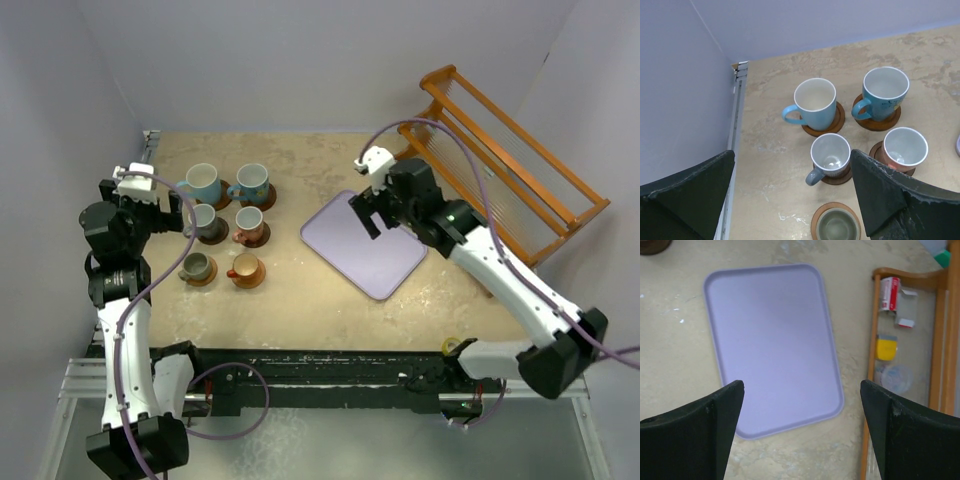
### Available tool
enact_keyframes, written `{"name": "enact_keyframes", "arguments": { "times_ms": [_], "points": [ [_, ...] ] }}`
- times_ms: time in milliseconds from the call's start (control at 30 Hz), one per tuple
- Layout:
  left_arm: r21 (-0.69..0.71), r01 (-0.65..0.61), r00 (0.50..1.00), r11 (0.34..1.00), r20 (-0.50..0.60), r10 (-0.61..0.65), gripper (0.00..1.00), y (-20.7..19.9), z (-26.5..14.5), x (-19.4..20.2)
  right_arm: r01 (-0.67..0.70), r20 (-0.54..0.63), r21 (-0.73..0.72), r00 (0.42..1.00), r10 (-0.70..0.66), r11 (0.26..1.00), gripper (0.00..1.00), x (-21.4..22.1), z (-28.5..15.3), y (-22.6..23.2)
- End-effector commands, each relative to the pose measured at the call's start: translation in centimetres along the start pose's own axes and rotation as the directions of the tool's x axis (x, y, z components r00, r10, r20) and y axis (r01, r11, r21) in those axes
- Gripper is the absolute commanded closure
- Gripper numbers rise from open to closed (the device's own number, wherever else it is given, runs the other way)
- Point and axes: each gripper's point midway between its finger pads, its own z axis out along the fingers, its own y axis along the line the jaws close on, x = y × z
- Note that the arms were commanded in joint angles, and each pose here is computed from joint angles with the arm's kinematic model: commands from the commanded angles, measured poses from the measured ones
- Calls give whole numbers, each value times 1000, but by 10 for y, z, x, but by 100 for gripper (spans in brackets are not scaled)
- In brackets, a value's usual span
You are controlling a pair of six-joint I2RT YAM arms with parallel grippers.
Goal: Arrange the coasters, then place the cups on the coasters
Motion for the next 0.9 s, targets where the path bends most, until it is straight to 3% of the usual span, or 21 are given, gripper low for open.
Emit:
{"name": "enact_keyframes", "arguments": {
  "times_ms": [0, 267, 433, 867],
  "points": [
    [45, 15, 997, 999, 76, -19, 7, -6, 3, -17, -68, 123, 190, 991, 45, 979, 0, 1, -30, -44],
    [149, 61, 998, 987, 22, -65, 6, -23, 11, -5, -187, 212, 347, 970, 117, 919, 0, 45, -69, -80],
    [195, 42, 999, 980, -32, -37, 7, -31, 9, 4, -209, 201, 344, 969, 145, 916, 0, 70, -72, -78],
    [165, 42, 999, 985, -6, -41, 7, -41, 12, 16, -267, 192, 358, 959, 209, 895, 0, 90, -76, -89]
  ]
}}
